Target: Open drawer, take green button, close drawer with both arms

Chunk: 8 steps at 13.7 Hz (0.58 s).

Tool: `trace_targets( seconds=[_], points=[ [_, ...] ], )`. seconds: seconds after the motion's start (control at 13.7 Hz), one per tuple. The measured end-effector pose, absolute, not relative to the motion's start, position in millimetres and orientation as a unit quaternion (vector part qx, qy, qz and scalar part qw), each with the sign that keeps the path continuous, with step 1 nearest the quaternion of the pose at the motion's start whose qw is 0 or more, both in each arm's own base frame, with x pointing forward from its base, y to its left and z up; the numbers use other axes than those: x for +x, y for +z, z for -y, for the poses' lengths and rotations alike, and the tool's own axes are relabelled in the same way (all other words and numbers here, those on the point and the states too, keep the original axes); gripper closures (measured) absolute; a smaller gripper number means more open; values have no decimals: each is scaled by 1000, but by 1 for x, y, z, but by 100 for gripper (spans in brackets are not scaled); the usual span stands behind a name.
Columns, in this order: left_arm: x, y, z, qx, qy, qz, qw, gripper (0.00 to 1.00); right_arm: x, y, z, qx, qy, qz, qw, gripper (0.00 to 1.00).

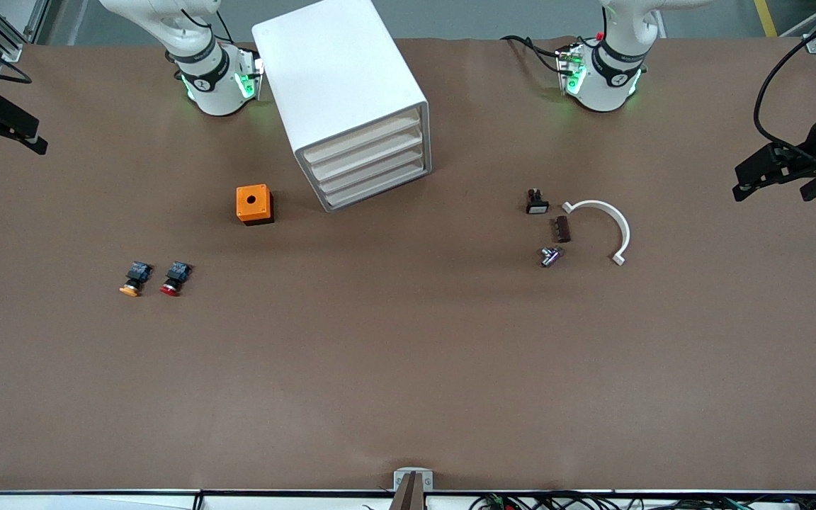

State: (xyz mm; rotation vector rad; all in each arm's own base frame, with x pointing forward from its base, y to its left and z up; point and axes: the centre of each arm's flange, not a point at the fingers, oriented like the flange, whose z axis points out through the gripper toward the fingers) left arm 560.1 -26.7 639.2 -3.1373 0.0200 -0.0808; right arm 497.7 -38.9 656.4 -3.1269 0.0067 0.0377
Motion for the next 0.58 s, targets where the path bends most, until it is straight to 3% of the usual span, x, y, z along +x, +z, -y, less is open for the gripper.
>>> trace_targets(
  seconds=[0.58],
  points=[
    [559, 637, 26, -1000, -18, -6, 2, 0, 498, 657, 38, -1000, 11, -1, 7, 0]
  ],
)
